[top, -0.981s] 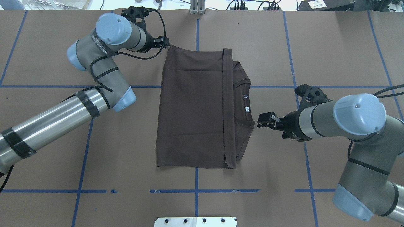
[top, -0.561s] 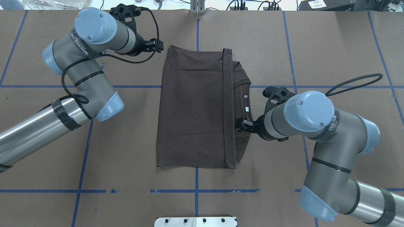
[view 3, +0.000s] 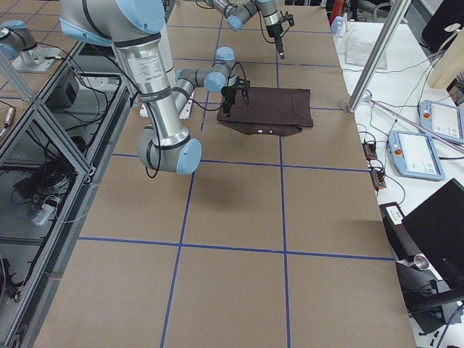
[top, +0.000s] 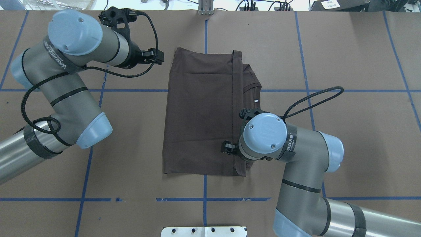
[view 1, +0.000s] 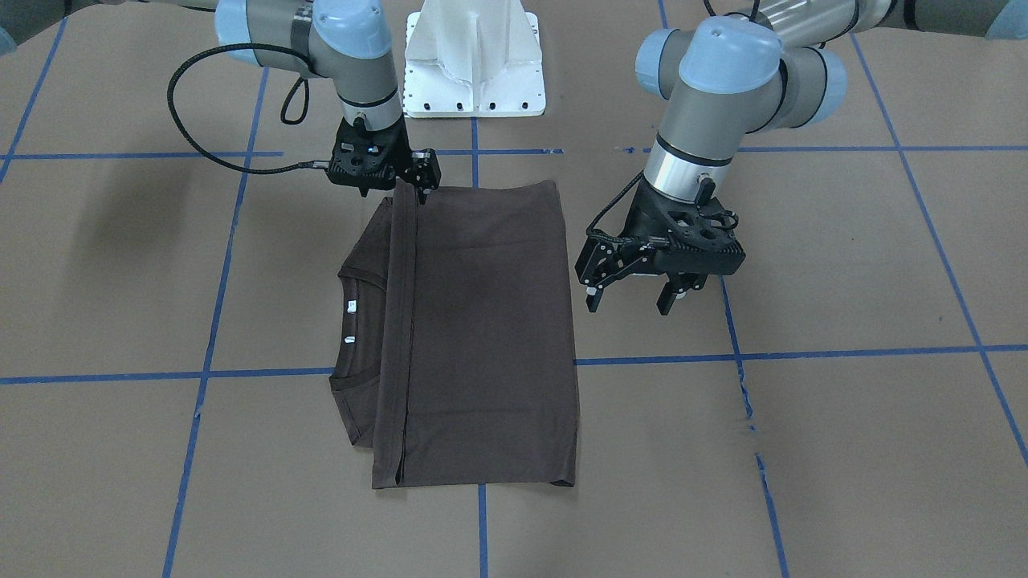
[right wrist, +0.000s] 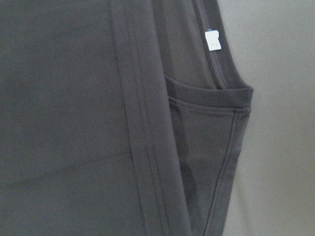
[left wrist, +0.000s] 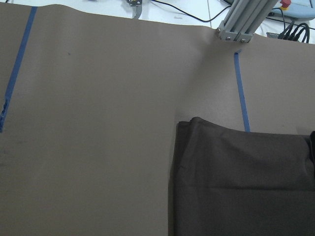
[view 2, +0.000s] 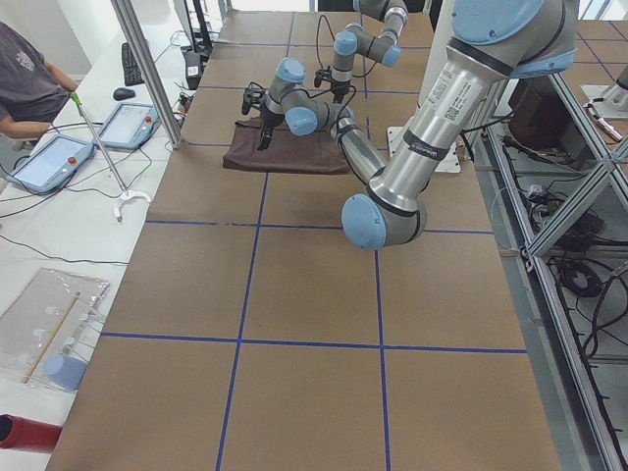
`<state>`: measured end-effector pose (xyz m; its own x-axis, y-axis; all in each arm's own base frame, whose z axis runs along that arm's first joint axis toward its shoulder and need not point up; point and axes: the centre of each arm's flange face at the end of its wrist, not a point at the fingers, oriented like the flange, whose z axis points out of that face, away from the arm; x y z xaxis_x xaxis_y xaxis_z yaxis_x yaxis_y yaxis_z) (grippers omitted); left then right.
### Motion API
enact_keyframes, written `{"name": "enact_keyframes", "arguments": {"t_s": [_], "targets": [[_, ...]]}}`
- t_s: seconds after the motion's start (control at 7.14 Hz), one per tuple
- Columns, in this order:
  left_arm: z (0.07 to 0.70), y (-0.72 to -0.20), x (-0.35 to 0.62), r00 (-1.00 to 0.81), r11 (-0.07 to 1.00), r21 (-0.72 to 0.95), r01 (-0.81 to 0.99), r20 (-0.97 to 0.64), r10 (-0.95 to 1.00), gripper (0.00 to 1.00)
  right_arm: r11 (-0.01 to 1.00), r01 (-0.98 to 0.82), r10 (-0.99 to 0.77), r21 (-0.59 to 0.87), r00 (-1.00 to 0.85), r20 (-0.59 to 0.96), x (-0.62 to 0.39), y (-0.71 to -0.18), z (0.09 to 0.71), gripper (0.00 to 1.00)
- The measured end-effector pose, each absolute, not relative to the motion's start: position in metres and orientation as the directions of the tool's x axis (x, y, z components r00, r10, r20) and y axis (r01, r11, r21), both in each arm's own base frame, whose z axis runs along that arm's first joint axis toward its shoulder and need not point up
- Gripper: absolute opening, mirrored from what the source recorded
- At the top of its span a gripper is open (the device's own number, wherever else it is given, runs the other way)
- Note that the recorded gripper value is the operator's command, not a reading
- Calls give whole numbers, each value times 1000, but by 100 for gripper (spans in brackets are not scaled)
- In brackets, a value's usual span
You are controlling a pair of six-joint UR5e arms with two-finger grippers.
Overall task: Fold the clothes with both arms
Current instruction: 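Move the right gripper to the shirt's side edge nearest it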
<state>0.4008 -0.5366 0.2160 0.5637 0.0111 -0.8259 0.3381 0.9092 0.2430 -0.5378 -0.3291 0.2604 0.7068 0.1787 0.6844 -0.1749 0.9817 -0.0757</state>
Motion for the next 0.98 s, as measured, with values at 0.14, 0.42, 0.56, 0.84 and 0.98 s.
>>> {"name": "enact_keyframes", "arguments": {"t_s": [0.14, 0.42, 0.56, 0.84, 0.98], "targets": [[217, -535, 403, 566, 911, 242, 335, -824, 11, 100, 984, -157, 171, -82, 726, 666, -550, -321, 268, 100], [221, -535, 407, 569, 913, 239, 329, -822, 10, 100, 985, -140, 169, -96, 749, 641, -565, -317, 278, 100], [222, -534, 408, 569, 914, 239, 328, -823, 11, 100, 985, -136, 171, -103, 759, 628, -569, -316, 281, 100], [221, -534, 409, 567, 914, 240, 328, -824, 13, 100, 984, -129, 176, -121, 776, 605, -570, -314, 285, 100], [221, -534, 409, 566, 914, 240, 328, -824, 13, 100, 984, -126, 178, -129, 783, 596, -570, -313, 286, 100]]}}
